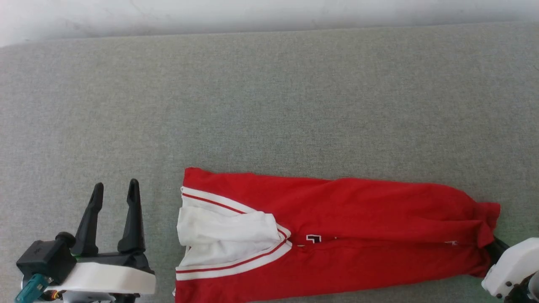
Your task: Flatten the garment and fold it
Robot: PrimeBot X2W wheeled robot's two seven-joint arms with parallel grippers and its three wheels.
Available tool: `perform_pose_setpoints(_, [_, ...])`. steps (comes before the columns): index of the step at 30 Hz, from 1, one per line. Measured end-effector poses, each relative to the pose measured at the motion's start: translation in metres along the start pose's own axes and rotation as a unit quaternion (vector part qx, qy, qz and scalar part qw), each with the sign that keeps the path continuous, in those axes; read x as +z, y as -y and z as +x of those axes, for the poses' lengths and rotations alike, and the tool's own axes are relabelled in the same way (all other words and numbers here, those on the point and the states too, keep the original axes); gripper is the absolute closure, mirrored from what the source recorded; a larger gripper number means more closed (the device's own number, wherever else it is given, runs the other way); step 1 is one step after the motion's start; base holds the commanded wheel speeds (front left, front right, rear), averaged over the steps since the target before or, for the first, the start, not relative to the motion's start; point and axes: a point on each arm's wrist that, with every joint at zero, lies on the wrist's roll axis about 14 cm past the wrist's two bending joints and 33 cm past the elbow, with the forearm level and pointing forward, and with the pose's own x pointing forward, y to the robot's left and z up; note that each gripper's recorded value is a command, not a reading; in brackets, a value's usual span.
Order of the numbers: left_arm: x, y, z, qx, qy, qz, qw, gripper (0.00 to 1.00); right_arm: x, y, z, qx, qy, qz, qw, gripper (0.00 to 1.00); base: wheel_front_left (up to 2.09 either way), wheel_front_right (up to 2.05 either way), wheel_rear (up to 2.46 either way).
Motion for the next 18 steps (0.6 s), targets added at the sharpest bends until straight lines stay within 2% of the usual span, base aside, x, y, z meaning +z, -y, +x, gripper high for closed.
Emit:
perform_pose_setpoints(4, [0.000,0.002,0.000,-0.001,0.001,-0.001,1.000,0.00,0.030,0.015,-0.007,-0.030,0.048,-0.020,0.998,1.00,0.00,0.00,0.00])
perform_pose_setpoints(12, [-0.002,0.005,-0.006,-0.002,0.000,-0.004,1.000,0.00,0.083,0.083,-0.041,-0.130,0.114,-0.053,0.983,1.00,0.00,0.00,0.00])
perform_pose_setpoints(15, [0.000,0.005,-0.008,-0.002,0.003,-0.003,1.000,0.00,0.088,0.080,-0.045,-0.127,0.121,-0.054,0.983,1.00,0.00,0.00,0.00])
perform_pose_setpoints(18, [0.002,0.006,-0.009,-0.003,0.005,-0.003,1.000,0.00,0.088,0.054,-0.041,-0.089,0.120,-0.062,0.987,1.00,0.00,0.00,0.00])
